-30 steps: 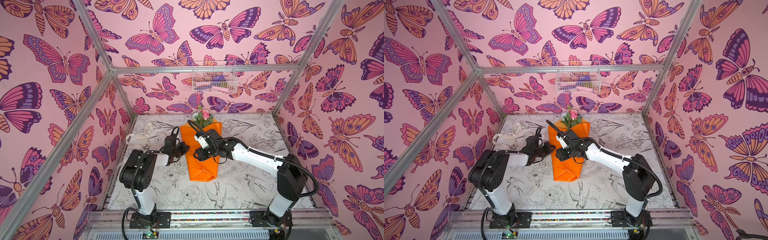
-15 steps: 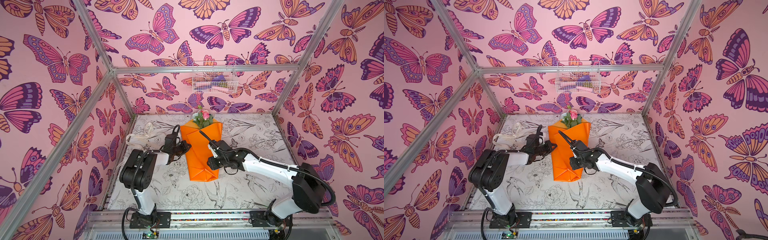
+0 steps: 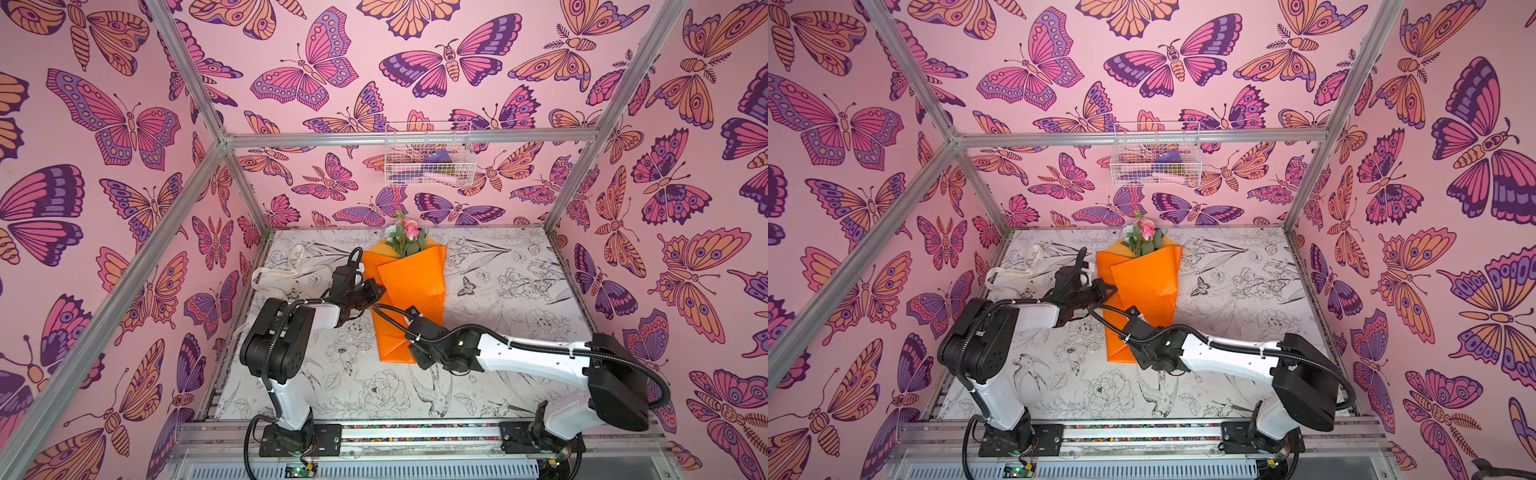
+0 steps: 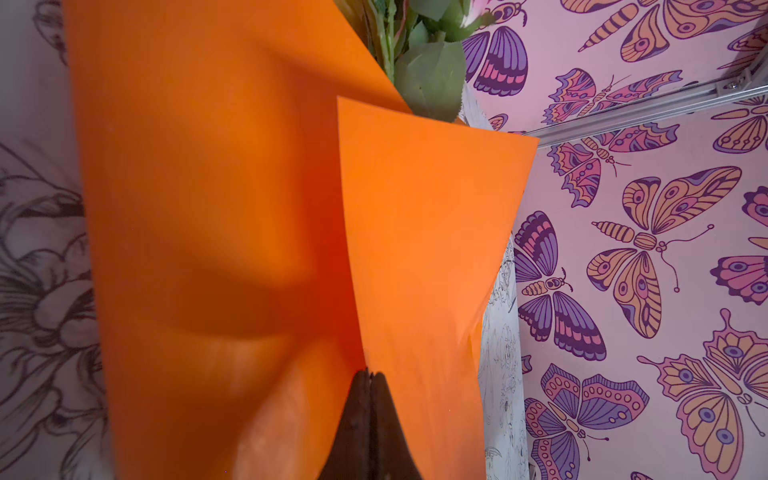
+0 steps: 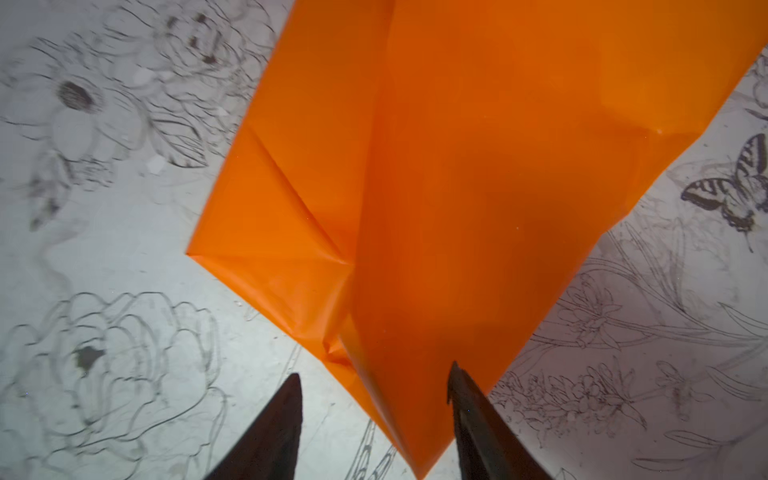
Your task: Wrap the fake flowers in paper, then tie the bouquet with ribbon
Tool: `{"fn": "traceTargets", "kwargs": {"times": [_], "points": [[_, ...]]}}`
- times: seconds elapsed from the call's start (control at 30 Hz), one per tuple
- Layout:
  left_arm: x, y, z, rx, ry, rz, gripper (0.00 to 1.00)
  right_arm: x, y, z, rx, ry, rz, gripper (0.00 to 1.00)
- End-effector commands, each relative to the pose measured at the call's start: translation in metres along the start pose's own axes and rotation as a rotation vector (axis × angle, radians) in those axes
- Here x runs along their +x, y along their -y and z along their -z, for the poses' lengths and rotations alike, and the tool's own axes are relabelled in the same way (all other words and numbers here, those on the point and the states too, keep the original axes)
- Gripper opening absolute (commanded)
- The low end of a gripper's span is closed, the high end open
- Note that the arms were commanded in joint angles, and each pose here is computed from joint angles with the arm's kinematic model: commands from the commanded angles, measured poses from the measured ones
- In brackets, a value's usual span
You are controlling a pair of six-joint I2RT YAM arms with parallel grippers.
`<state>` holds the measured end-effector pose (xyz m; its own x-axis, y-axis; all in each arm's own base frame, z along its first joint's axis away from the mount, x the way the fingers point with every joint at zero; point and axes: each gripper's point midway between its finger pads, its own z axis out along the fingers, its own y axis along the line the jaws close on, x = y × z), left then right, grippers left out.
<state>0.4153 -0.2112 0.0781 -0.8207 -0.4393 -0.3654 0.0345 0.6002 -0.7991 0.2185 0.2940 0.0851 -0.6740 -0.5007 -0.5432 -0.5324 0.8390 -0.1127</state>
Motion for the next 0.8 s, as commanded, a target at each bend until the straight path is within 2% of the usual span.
{"fn": "traceTargets", "kwargs": {"times": [0.0, 0.07, 0.1, 0.13, 0.2, 0.23, 0.33, 0.47, 0.6, 0.77], "points": [[-0.006, 0.009, 0.003, 0.007, 0.011, -0.028, 0.00, 0.009, 0.014, -0.012, 0.109, -0.023, 0.035, 0.53], [-0.006, 0.010, 0.004, 0.007, 0.011, -0.027, 0.00, 0.010, 0.013, -0.016, 0.115, -0.024, 0.041, 0.45], [-0.007, 0.012, 0.004, 0.011, 0.012, -0.028, 0.00, 0.008, 0.014, -0.017, 0.125, -0.018, 0.039, 0.36], [-0.007, 0.013, 0.004, 0.015, 0.010, -0.028, 0.00, 0.006, 0.016, -0.017, 0.138, -0.014, 0.040, 0.22], [-0.007, 0.016, 0.005, 0.024, 0.007, -0.023, 0.00, 0.000, 0.017, -0.016, 0.153, 0.002, 0.047, 0.10], [-0.006, 0.018, 0.006, 0.034, 0.002, -0.022, 0.03, -0.004, 0.017, -0.016, 0.158, 0.013, 0.051, 0.06], [-0.003, 0.022, 0.008, 0.051, -0.010, -0.007, 0.27, -0.016, 0.012, -0.012, 0.138, 0.046, 0.066, 0.02], [0.005, 0.027, 0.014, 0.072, -0.024, 0.013, 0.47, -0.027, 0.003, -0.012, 0.100, 0.072, 0.089, 0.00], [0.015, 0.030, 0.018, 0.088, -0.048, 0.034, 0.57, -0.033, -0.003, -0.014, 0.084, 0.079, 0.105, 0.00], [0.032, 0.032, 0.014, 0.106, -0.112, 0.063, 0.65, -0.036, -0.009, -0.017, 0.067, 0.073, 0.124, 0.00]]}}
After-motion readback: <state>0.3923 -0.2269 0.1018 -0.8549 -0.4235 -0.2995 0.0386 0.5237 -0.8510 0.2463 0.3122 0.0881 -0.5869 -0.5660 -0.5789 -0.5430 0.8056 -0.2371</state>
